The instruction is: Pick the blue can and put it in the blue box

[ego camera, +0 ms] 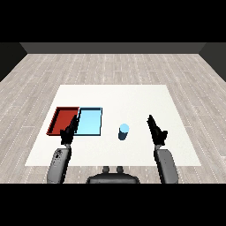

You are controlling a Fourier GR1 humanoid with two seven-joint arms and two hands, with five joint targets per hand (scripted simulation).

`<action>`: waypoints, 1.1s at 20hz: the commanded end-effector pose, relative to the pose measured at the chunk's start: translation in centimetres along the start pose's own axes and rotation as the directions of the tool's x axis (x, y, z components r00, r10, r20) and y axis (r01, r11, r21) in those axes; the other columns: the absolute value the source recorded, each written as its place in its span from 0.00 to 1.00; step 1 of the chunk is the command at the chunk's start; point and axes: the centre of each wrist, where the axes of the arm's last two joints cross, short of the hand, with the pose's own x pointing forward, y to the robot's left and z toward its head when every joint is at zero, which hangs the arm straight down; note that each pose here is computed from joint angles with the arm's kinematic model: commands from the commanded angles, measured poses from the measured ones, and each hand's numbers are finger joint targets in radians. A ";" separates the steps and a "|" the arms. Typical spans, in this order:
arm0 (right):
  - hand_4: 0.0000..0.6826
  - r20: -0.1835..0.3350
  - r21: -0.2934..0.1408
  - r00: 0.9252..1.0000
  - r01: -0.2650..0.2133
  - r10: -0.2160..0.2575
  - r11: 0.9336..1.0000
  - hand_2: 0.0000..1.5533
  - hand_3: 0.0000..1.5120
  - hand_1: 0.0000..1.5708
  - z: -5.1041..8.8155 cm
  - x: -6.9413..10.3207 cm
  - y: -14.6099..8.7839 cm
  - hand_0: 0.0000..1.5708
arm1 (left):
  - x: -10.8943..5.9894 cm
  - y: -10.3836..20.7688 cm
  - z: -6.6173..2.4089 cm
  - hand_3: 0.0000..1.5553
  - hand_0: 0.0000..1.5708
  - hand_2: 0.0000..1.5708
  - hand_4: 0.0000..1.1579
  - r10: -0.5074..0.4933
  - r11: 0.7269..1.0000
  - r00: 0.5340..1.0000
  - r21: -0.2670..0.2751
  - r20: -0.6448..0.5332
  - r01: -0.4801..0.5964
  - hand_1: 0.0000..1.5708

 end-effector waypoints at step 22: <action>0.00 0.256 0.118 0.943 0.188 -0.213 0.975 0.00 0.00 0.00 0.7 0.4 0.9 0.00 | 1.7 0.5 -0.05 0.00 0.00 0.00 0.00 0.163 0.986 0.881 -0.041 0.445 -0.161 0.00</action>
